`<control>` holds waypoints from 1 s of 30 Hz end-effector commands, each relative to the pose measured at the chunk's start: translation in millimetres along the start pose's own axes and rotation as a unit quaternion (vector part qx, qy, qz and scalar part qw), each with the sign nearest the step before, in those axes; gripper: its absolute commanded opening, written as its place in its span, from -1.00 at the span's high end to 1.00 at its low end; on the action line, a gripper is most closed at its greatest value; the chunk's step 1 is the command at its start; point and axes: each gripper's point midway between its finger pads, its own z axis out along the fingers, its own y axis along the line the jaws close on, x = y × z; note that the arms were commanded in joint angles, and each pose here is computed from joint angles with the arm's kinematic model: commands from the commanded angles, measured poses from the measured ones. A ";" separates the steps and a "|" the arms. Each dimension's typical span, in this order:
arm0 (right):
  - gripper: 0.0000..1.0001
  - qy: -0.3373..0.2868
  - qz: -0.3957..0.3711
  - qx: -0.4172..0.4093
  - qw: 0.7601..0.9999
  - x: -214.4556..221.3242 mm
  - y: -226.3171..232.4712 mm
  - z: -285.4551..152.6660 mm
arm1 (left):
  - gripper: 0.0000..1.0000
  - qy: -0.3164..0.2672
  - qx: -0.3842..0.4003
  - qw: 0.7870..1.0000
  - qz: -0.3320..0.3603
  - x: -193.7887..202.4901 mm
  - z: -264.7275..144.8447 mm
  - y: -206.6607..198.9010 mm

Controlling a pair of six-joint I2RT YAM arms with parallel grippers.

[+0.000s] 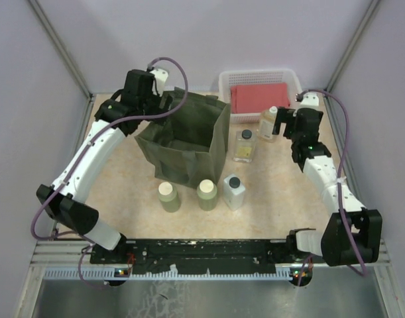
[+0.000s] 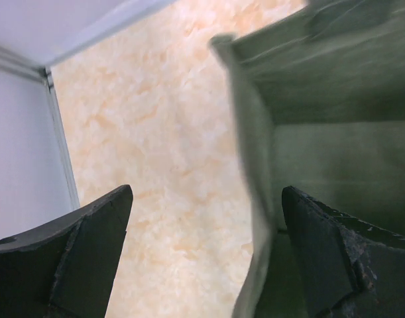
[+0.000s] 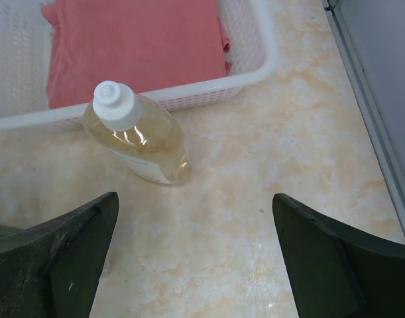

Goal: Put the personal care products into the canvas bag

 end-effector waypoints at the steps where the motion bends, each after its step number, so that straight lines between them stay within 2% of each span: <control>1: -0.99 0.041 0.010 -0.019 0.999 -8.0 8.4 -21.2 | -1.00 0.005 0.011 1.000 -0.025 15.6 -1.5 14.8; 5: -0.99 0.022 0.007 -0.027 0.999 -32.1 12.1 -20.7 | -0.98 0.015 0.025 0.999 -0.026 32.7 13.8 9.9; 8: -0.99 0.031 -0.002 -0.045 0.999 -41.5 21.4 -8.4 | -0.87 0.018 0.041 0.998 -0.033 42.3 19.5 6.1; 12: -0.99 0.053 -0.019 -0.079 0.995 -39.3 38.4 16.4 | -0.59 0.008 0.064 0.997 -0.042 45.5 18.8 1.4; 20: -0.99 0.083 -0.071 -0.097 0.989 -15.4 48.4 64.8 | 0.21 -0.003 0.088 0.995 -0.049 43.3 11.6 -4.8; 26: -0.99 0.083 -0.126 -0.090 0.985 2.1 44.4 93.1 | 0.23 -0.009 0.091 0.994 -0.055 41.7 8.3 -4.9; 30: -0.99 0.067 -0.141 -0.119 0.981 4.4 55.0 103.7 | 0.23 -0.007 0.091 0.994 -0.056 43.5 9.1 -5.6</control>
